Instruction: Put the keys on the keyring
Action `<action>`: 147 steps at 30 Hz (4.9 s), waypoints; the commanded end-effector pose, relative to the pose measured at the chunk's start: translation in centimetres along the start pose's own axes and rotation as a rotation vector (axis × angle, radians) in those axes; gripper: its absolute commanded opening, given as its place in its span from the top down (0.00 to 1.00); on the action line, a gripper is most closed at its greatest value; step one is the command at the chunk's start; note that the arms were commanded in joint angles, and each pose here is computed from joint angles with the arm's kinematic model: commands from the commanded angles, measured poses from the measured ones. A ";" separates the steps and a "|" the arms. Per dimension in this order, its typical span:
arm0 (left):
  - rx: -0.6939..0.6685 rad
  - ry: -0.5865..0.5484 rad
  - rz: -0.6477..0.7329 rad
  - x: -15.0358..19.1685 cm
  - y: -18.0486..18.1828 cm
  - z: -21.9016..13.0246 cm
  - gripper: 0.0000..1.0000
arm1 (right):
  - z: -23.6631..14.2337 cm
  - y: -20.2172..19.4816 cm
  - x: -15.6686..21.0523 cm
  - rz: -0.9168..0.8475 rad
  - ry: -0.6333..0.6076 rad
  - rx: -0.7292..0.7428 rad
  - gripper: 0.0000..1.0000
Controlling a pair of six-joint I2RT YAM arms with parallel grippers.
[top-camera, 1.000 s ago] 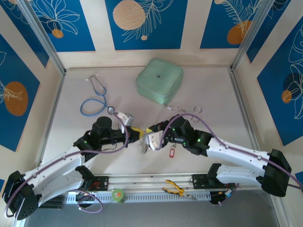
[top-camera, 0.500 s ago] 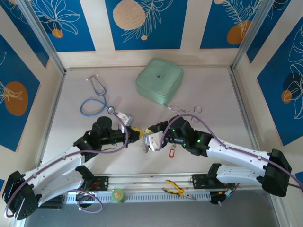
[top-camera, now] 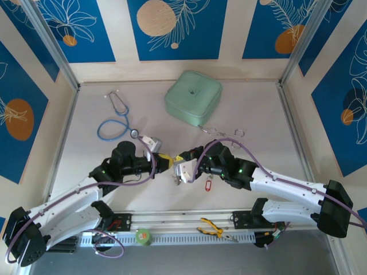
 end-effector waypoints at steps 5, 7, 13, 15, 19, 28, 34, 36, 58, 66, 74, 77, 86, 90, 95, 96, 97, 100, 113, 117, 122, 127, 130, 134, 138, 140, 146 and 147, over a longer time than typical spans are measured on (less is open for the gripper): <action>0.007 -0.075 0.024 -2.7 -0.4 -0.4 1.00 | 0.2 1.4 0.7 -0.004 0.017 -0.051 1.00; 0.008 -0.076 0.026 -2.8 -0.5 -0.4 1.00 | 0.2 1.5 0.7 -0.003 0.016 -0.055 1.00; 0.013 -0.079 0.030 -2.8 -0.5 -0.4 1.00 | 0.2 2.0 0.4 0.002 0.002 -0.085 1.00; 0.012 -0.083 0.032 -2.9 -0.5 -0.4 1.00 | 0.1 2.3 0.4 0.004 -0.003 -0.101 1.00; 0.012 -0.097 0.043 -3.2 -0.6 -0.5 1.00 | 0.1 2.7 0.4 0.011 -0.005 -0.125 1.00; 0.025 -0.102 0.052 -3.3 -0.8 -0.5 1.00 | 0.2 3.0 0.5 0.018 0.003 -0.144 1.00; 0.015 -0.150 0.096 -3.9 -0.8 -0.9 1.00 | -0.1 3.6 0.1 0.062 -0.010 -0.189 1.00; 0.011 -0.172 0.138 -4.1 -0.8 -1.0 1.00 | -0.4 3.8 -0.1 0.123 -0.014 -0.231 0.87; 0.131 -0.452 0.770 -2.6 -4.0 -2.1 1.00 | -3.6 0.2 -1.7 0.698 -0.185 -0.445 0.73; 0.177 -0.465 0.766 -2.6 -4.6 -2.0 1.00 | -2.6 0.8 -1.9 0.688 -0.187 -0.464 0.70; 0.174 -0.472 0.759 -2.8 -4.5 -1.9 1.00 | -2.5 1.2 -2.6 0.689 -0.215 -0.511 0.75; 0.177 -0.471 0.759 -2.7 -4.5 -1.9 1.00 | -2.4 1.2 -2.7 0.691 -0.221 -0.515 0.80; 0.180 -0.481 0.763 -2.9 -4.6 -2.0 1.00 | -2.1 1.4 -3.2 0.691 -0.232 -0.533 0.81; 0.183 -0.479 0.762 -2.9 -4.7 -1.9 1.00 | -1.9 1.2 -3.4 0.700 -0.245 -0.533 0.91; 0.158 -0.458 0.759 -2.5 -4.1 -1.7 1.00 | -2.1 1.0 -3.4 0.705 -0.248 -0.527 1.00; 0.144 -0.445 0.756 -2.4 -3.9 -1.6 1.00 | -2.1 1.0 -3.4 0.701 -0.243 -0.526 1.00; 0.124 -0.433 0.751 -2.4 -3.5 -1.5 0.94 | -2.2 1.1 -3.2 0.700 -0.231 -0.524 1.00; 0.061 -0.381 0.738 -2.0 -2.5 -1.5 0.68 | -2.2 1.0 -2.5 0.692 -0.161 -0.502 1.00; 0.006 -0.149 0.773 -0.6 -1.5 -1.8 0.64 | -1.6 1.7 0.5 0.528 0.262 -0.479 1.00; 0.027 -0.141 0.770 -0.8 -1.6 -1.4 0.66 | -1.1 1.4 -0.6 0.513 0.260 -0.488 1.00; 0.048 -0.136 0.767 -0.7 -1.7 -1.1 0.71 | -0.7 1.3 -1.8 0.516 0.226 -0.500 1.00; 0.055 -0.137 0.763 -0.6 -1.7 -1.0 0.81 | -0.4 1.4 -2.4 0.532 0.204 -0.512 1.00; 0.062 -0.146 0.765 -0.8 -1.9 -1.0 0.91 | -0.3 1.5 -2.6 0.535 0.201 -0.514 1.00; 0.071 -0.187 0.763 -1.3 -2.3 -1.2 1.00 | -0.7 0.1 -3.0 0.635 0.118 -0.474 0.88; 0.072 -0.315 0.719 -2.4 -2.8 -1.7 1.00 | -2.8 -1.1 -3.0 0.745 -0.082 -0.467 0.65; 0.075 -0.364 0.700 -2.7 -3.0 -1.8 1.00 | -3.2 -0.7 -2.6 0.762 -0.117 -0.480 0.65; 0.099 -0.417 0.691 -2.9 -3.4 -2.0 1.00 | -3.2 0.0 -2.1 0.793 -0.120 -0.501 0.66; 0.103 -0.415 0.689 -2.9 -3.4 -2.0 1.00 | -3.1 0.1 -2.0 0.800 -0.116 -0.503 0.65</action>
Point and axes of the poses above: each hand's point on the last joint's axis, 136 mm out from that joint toward the fingers, its own z axis out along the fingers, its own y axis along the line the jaws close on, x = y × z, the point moved 1 cm from there along -z, back along the fingers, and after that the axes turned 13 degrees about z, right-handed, at the moved point
